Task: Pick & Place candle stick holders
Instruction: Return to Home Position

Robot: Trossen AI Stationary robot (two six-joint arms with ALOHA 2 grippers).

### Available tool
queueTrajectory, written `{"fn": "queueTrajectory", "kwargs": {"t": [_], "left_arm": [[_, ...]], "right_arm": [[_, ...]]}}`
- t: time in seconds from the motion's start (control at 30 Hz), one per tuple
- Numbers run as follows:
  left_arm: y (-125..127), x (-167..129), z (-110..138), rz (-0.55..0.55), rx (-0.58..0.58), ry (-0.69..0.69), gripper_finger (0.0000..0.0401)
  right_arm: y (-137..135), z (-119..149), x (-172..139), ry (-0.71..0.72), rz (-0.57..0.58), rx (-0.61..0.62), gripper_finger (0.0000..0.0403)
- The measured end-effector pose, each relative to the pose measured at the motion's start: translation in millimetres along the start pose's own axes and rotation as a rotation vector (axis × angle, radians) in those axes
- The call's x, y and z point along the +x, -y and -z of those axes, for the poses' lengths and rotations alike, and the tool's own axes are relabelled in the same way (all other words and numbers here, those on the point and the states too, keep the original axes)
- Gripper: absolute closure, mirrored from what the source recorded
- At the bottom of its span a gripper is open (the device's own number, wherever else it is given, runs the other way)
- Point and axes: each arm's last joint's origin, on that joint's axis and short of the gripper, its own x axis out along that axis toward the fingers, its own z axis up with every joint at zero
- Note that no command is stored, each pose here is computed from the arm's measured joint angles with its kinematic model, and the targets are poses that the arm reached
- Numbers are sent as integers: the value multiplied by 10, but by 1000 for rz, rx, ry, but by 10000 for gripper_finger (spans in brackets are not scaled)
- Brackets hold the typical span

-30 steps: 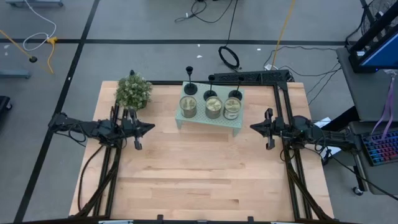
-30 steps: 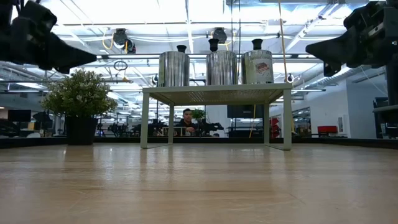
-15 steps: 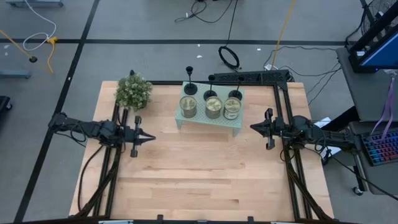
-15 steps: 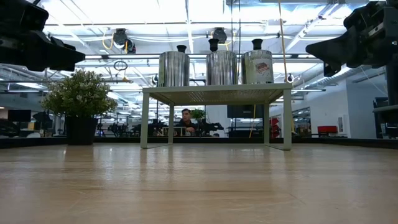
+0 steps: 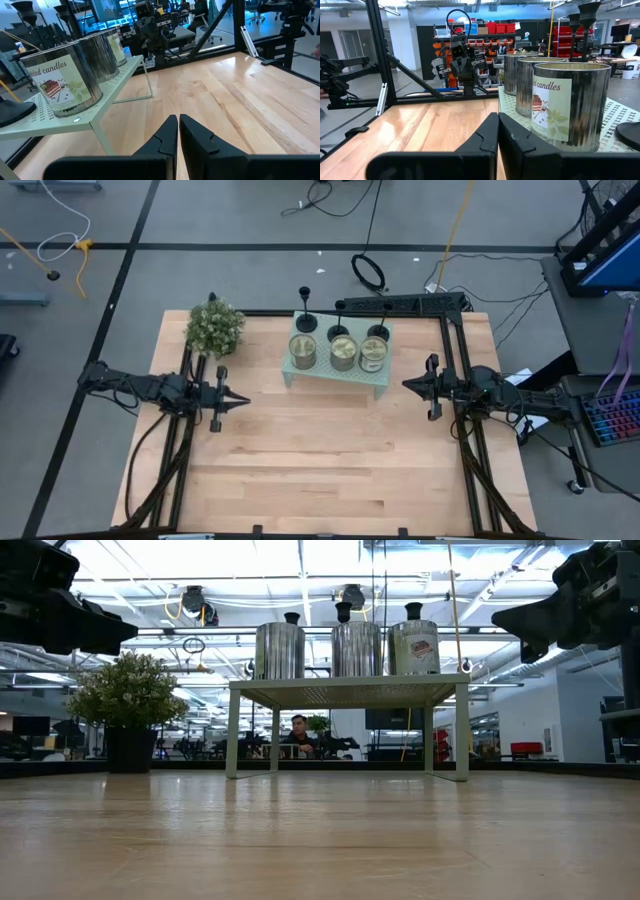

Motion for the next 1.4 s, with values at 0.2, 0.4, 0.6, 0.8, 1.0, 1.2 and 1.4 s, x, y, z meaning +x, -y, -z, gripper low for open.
{"fn": "queueTrajectory", "kwargs": {"t": [0.2,0.4,0.6,0.8,1.0,1.2,1.4], "left_arm": [[1,0,-2,0,-1,2,375],[9,-1,-3,8,-1,4,375],[9,-1,-3,8,-2,4,375],[9,-1,-3,8,1,4,375],[8,-1,-3,8,1,4,375],[9,0,-3,8,-1,3,375],[12,5,6,10,2,-7,375]], "right_arm": [[0,0,0,0,0,0,399],[0,0,0,0,0,0,398],[0,0,0,0,0,0,398],[0,0,0,0,0,0,398],[0,0,0,0,0,0,399],[0,0,0,0,0,0,399],[0,1,1,-1,0,0,399]]}}
